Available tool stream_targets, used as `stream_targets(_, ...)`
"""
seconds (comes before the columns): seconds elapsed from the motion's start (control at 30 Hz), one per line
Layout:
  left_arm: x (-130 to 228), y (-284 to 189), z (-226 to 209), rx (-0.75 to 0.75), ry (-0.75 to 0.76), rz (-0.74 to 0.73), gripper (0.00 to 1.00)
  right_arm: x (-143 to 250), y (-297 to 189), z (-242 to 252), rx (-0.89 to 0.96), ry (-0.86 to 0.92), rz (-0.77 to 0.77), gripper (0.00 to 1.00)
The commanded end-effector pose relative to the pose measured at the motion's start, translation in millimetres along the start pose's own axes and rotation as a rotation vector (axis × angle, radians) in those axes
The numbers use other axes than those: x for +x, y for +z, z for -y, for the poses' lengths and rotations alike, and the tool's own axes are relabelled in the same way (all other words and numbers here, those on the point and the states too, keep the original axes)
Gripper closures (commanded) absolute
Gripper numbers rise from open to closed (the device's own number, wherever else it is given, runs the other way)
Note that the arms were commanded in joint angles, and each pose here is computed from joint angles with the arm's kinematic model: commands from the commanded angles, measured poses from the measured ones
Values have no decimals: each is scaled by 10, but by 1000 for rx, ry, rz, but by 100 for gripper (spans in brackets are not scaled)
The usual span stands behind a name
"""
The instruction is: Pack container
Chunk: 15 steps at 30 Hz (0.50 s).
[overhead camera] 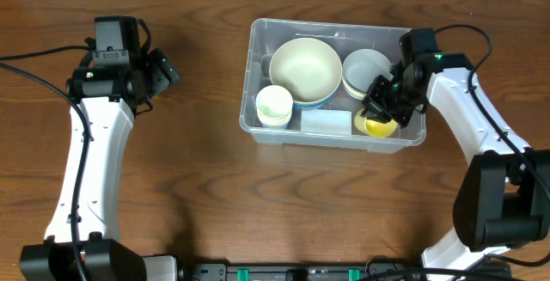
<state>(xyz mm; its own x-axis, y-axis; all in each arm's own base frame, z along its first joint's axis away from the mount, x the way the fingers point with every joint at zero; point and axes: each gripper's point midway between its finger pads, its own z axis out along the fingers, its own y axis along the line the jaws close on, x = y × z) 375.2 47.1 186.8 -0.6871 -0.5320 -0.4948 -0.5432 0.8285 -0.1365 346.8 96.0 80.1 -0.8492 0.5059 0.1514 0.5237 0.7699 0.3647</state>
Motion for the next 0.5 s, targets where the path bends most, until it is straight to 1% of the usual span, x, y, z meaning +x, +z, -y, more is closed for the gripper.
stream_targets(0.0,-87,-102,5,12,-22,30,2,-207,10,370,231,-17,100,99)
stream_targets(0.2,-88,-102,6,12,-22,30,2,-329,-292,321,292,-36,164,99)
stream_targets(0.33,-87,-102,6,12,-22,30,2,-341,-323,300,289,-36,169,99)
stream_targets(0.4,-86,-102,5,12,-22,29,2,-336,-321,303,291,-41,166,91)
stream_targets(0.43,-86,-102,5,12,-22,29,2,-337,-321,303,291,-48,165,84)
stream_targets(0.47,-87,-102,6,12,-22,30,2,-336,-321,301,292,-51,166,80)
